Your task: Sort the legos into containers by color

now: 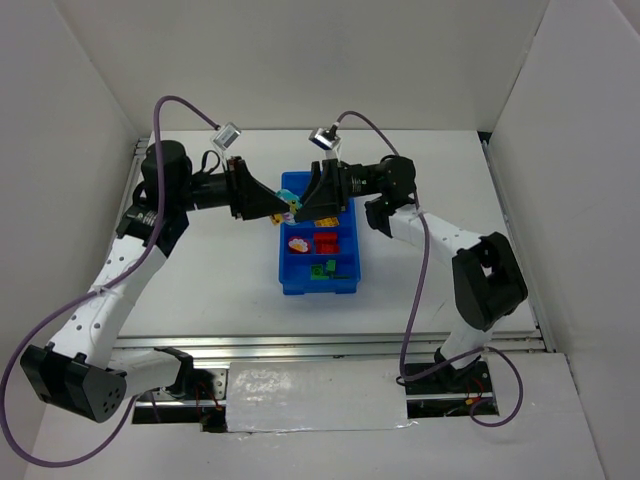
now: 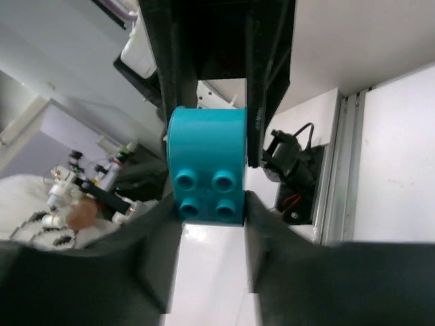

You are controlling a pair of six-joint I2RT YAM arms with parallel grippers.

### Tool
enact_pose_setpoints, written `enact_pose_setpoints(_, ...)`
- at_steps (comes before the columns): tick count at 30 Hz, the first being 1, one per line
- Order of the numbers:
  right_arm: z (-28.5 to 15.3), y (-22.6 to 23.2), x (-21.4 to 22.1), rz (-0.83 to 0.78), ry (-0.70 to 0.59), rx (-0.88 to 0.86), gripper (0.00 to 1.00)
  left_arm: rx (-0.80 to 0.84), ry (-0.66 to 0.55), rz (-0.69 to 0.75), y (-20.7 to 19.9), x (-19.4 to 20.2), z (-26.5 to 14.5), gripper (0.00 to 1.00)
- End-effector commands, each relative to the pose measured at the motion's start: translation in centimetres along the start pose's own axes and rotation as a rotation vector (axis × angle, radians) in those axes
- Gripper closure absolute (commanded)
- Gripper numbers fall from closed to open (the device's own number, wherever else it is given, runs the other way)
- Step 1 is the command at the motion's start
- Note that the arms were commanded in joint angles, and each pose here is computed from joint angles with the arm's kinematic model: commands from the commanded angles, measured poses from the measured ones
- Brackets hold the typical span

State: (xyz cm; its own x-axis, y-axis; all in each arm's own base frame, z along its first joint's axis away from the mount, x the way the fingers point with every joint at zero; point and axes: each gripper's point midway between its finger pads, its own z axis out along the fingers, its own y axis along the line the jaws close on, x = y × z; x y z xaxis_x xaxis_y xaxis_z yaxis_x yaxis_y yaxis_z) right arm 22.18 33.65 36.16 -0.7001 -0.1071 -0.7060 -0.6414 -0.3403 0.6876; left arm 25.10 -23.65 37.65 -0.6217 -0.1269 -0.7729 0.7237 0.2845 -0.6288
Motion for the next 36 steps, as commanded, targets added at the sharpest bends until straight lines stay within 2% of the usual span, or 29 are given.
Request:
enact_pose_setpoints(1,1.1,2.9,-2.3,-0.271,-0.069,0.01,0.64,0.044,-0.028,0.039,-1.3,-0.7,-0.3,1.0)
enact_pose_setpoints(2,1.0,2.8,-2.4,-0.269,-0.074,0.018,0.73,0.042,-0.03,0.04,-1.4,-0.9,-0.3,0.98)
enact_pose_setpoints(4,1.0,2.7,-2.4,-0.256,-0.081,0.024,1.0,0.042,-0.025,0.04,-1.3,-0.9,-0.3,0.94)
enact_pose_setpoints(7,1.1,2.8,-2.4,-0.251,-0.083,0.016,1.0,0.05,-0.015,0.034,-1.2,-0.9,-0.2,0.86)
enact_pose_setpoints(8,1.1,2.8,-2.3,-0.251,-0.082,0.013,1.0,0.051,-0.011,0.032,-1.2,-0.8,-0.2,0.66)
enact_pose_setpoints(9,1.1,2.9,-2.4,-0.251,-0.081,0.013,1.0,0.044,-0.014,0.037,-1.2,-0.8,-0.2,0.53)
enact_pose_setpoints(10,1.0,2.6,-2.4,-0.248,-0.08,0.02,1.0,0.023,-0.025,0.046,-1.0,-1.1,-0.2,0.16)
enact_pose_setpoints(11,1.1,2.7,-2.4,-0.255,-0.078,0.018,1.0,0.026,-0.029,0.054,-1.3,-1.2,-0.3,0.01)
enact_pose_setpoints(18,-0.5,2.8,-3.3,-0.274,-0.127,0.067,1.0,0.001,-0.023,0.116,-1.6,-1.1,-0.9,0.01)
enact_pose_setpoints(21,-0.9,2.6,-3.5,-0.279,-0.117,0.09,1.0,0.019,-0.018,0.113,-1.7,-0.6,-1.0,0.09)
enact_pose_setpoints(22,-1.0,2.5,-3.5,-0.279,-0.116,0.095,1.0,0.021,-0.02,0.116,-1.7,-0.6,-1.0,0.17)
enact_pose_setpoints(25,-1.2,2.2,-3.4,-0.267,-0.111,0.108,1.0,0.014,-0.027,0.125,-1.7,-0.7,-1.0,0.33)
enact_pose_setpoints(29,-1.3,2.0,-3.0,-0.244,-0.096,0.103,1.0,0.005,-0.035,0.126,-1.6,-1.1,-1.0,0.34)
enact_pose_setpoints(31,-1.3,1.8,-2.9,-0.237,-0.089,0.108,1.0,0.006,-0.041,0.127,-1.8,-1.3,-1.0,0.41)
enact_pose_setpoints(36,-1.3,1.8,-2.5,-0.219,-0.075,0.106,1.0,0.013,-0.052,0.132,-1.8,-1.7,-0.8,0.39)
